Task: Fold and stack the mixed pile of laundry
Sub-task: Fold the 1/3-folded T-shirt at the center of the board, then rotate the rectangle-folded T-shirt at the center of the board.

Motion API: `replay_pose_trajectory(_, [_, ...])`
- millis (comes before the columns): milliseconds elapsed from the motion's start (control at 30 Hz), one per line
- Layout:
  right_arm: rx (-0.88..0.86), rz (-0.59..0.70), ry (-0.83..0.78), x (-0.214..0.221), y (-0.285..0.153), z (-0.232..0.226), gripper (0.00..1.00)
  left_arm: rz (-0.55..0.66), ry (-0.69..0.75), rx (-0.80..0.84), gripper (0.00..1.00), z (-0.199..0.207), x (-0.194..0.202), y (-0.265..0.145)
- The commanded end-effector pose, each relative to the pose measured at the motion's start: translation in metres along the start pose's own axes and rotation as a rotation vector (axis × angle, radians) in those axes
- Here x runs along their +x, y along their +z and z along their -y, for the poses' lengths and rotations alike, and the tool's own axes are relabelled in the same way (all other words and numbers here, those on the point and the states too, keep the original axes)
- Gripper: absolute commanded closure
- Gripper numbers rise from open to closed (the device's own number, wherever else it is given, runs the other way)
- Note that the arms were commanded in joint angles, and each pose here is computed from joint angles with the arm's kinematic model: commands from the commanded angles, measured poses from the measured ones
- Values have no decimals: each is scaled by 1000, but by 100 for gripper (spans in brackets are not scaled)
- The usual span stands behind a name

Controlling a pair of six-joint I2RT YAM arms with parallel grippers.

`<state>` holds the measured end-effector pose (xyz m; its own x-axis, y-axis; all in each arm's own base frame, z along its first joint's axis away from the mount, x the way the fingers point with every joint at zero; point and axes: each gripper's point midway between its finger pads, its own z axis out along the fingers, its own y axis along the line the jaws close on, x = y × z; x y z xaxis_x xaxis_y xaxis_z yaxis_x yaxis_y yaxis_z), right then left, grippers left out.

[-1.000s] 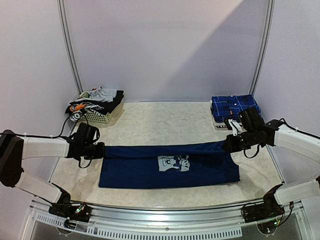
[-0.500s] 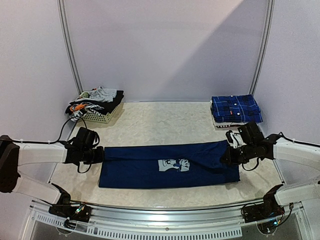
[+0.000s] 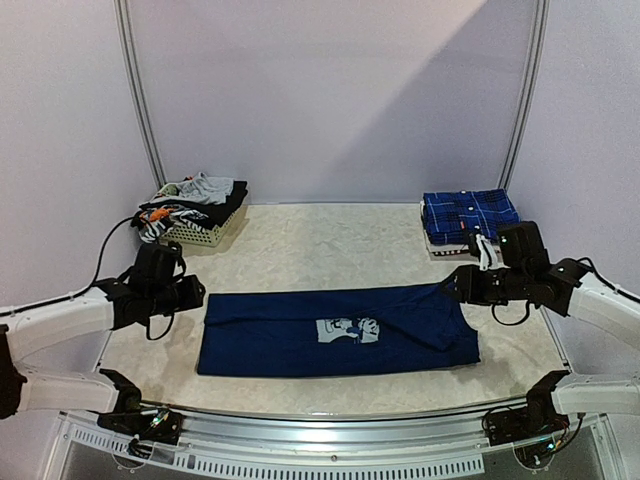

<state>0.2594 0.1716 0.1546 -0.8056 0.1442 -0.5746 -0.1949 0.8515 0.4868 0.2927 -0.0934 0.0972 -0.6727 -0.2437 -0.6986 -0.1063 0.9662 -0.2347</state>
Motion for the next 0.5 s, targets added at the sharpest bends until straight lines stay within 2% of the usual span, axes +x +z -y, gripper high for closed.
replay_pose_trajectory(0, [-94, 11, -30, -18, 16, -24, 53, -33, 131, 101, 62, 48, -10, 11])
replay_pose_trajectory(267, [-102, -128, 0, -10, 93, -17, 52, -142, 264, 160, 67, 107, 8, 51])
replay_pose_trajectory(467, [27, -227, 27, 9, 129, 14, 52, -210, 293, 144, 70, 112, 33, 73])
